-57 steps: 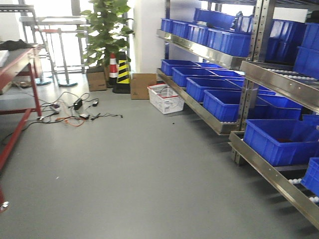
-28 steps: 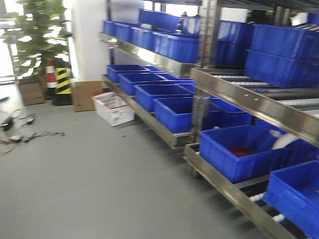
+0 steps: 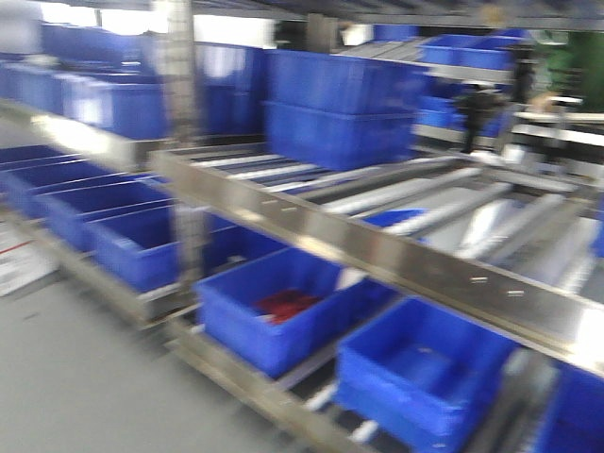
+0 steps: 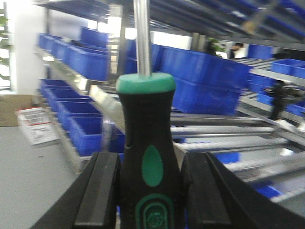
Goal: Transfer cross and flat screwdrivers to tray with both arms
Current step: 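Drive past the blue-bin shelves to the roller-shelf station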
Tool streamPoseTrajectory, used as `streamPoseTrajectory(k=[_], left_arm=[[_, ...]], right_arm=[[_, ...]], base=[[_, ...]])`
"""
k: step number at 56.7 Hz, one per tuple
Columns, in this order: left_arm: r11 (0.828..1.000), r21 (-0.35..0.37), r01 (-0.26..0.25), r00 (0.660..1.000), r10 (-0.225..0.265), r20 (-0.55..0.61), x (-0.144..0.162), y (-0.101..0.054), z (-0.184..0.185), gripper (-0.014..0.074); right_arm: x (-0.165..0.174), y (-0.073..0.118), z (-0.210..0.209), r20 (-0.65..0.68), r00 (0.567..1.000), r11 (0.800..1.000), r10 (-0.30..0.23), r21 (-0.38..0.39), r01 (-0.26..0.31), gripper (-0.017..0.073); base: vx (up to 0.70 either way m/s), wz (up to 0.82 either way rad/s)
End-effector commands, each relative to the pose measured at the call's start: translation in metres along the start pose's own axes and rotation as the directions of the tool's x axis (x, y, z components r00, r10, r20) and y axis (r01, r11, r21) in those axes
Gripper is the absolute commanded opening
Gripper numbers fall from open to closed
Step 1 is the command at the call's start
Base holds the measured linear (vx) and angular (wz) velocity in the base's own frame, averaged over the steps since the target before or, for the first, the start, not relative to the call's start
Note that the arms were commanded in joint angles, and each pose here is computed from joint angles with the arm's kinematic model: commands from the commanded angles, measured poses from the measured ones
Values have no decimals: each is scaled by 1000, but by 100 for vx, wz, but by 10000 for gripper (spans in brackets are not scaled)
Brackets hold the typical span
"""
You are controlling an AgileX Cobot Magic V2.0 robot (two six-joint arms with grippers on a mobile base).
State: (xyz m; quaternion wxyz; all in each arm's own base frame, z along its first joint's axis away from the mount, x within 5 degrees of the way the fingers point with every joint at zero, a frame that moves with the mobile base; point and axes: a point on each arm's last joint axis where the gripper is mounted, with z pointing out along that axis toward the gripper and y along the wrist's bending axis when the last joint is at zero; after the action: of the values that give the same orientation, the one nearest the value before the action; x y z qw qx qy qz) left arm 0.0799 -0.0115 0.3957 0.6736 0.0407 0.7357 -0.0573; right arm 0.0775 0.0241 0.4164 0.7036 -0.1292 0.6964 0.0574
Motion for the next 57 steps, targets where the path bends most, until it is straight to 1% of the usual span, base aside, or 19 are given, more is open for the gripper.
streamPoseTrajectory(k=[1,16,32,47,57], left_arm=[[1000,9,7,992,-8,124,-17,-1,-4,-4],[1000,9,7,992,-8,124,-17,-1,-4,-4],[1000,9,7,992,-8,125,-17,-1,-4,-4],[1000,9,7,992,-8,125,-17,-1,-4,-4],[1000,9,7,992,-8,125,-17,-1,-4,-4]], right_arm=[[-14,-4,-2,89,996,999,10,42,-14,-9],[-14,-4,-2,89,996,999,10,42,-14,-9],[-14,-4,-2,89,996,999,10,42,-14,-9],[-14,-4,-2,89,996,999,10,42,-14,-9],[-14,-4,-2,89,996,999,10,42,-14,-9]], base=[[33,-87],[29,-82],[24,-68],[22,-58],[20,-38]])
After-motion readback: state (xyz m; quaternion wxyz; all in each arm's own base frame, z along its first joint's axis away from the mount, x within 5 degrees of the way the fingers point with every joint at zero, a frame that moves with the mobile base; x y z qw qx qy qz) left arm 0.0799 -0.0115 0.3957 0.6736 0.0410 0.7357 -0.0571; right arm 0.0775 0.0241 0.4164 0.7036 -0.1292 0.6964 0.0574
